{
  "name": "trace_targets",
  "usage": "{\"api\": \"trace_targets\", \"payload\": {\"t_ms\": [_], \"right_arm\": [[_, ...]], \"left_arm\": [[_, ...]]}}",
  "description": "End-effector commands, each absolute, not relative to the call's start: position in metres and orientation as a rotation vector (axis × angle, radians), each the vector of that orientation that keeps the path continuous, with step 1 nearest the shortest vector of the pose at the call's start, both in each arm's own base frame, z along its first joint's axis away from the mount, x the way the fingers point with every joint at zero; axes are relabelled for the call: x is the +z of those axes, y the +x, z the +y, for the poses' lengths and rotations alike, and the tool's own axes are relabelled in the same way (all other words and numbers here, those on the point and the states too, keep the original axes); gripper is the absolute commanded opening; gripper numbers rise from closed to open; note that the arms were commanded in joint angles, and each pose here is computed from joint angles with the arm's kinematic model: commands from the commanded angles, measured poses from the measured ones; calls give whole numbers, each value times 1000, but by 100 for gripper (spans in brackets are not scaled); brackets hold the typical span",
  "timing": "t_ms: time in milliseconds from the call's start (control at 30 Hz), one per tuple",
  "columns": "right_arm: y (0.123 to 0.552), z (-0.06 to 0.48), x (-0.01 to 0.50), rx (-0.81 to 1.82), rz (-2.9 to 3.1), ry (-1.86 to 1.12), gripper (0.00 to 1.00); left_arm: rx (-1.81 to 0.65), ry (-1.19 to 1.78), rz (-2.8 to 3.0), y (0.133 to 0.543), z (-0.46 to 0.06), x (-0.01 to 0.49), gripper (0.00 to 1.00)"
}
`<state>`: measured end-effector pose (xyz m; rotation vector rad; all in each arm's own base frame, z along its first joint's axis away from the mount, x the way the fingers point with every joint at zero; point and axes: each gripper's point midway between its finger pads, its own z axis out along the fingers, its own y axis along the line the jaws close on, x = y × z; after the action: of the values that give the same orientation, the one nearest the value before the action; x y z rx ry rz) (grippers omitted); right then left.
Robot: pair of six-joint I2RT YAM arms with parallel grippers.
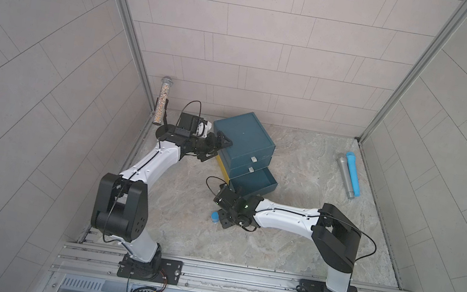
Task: Put the paint cans in the drawer according to color
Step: Pick up the paint can at the center of the board.
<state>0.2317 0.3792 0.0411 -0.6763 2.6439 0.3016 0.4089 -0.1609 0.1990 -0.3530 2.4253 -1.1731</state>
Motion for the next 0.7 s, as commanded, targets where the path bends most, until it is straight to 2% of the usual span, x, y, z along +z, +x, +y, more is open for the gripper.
{"api": "trace_targets", "payload": {"t_ms": [0, 167, 333, 667], "right_arm": [[233, 378, 37, 262, 2638, -694, 45], [235, 372, 33, 227, 2635, -693, 34], [240, 369, 48, 213, 2590, -680, 28], [247, 347, 122, 166, 2467, -679, 26]], "left_arm": [[-1073, -440, 2537, 399, -150, 168, 97], [-1075, -439, 2537, 399, -151, 167, 97], [-1073, -440, 2539, 400, -150, 167, 97], [-1077, -443, 2539, 400, -151, 166, 97]]}}
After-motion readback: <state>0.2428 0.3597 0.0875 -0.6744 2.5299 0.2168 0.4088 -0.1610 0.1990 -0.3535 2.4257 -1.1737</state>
